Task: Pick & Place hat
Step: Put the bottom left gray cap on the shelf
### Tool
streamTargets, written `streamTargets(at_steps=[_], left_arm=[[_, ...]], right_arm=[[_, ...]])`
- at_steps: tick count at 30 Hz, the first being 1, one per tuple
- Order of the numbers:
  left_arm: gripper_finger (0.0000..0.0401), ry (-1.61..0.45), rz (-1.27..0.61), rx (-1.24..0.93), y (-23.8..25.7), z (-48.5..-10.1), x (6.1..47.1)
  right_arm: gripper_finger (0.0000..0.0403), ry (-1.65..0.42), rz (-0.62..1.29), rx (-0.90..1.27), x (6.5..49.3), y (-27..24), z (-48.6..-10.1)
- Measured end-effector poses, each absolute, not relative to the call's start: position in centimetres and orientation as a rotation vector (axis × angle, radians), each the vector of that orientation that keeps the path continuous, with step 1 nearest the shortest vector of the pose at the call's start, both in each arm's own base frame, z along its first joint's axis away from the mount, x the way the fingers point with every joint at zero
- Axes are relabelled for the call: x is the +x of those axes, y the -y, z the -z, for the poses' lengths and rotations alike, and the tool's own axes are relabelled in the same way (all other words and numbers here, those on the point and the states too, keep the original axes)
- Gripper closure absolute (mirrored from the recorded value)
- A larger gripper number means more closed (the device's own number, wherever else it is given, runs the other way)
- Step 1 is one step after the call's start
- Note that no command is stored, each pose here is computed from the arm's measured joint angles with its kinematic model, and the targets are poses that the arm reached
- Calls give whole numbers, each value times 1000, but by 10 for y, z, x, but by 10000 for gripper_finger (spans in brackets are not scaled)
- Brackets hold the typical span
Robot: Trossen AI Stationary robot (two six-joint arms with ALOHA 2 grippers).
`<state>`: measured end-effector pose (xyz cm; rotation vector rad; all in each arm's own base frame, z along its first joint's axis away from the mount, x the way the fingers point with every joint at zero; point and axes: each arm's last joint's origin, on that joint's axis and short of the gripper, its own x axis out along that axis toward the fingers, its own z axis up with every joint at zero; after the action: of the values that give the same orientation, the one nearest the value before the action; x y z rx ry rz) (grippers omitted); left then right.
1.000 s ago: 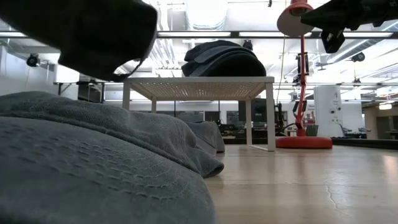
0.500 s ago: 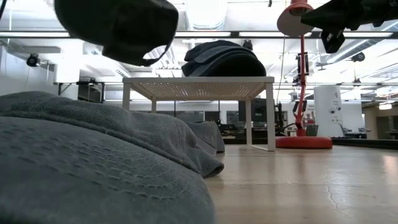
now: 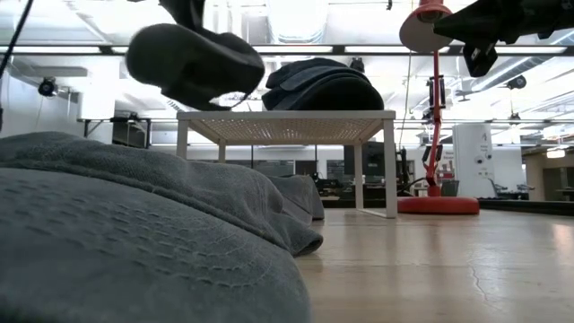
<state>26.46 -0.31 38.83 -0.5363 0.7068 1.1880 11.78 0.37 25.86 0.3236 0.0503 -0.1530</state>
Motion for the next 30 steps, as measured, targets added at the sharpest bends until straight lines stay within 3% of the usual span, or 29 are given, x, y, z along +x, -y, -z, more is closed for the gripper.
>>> streamTargets(at_steps=[16,30], left_arm=[[401,-571,-1281,-451,-18,-405,298],[401,-646,-1325,-407,-18,-371,329]], right_arm=[[394,-52,153,323,118,-4,-258],[394,-54,152,323,118,-4,-258]])
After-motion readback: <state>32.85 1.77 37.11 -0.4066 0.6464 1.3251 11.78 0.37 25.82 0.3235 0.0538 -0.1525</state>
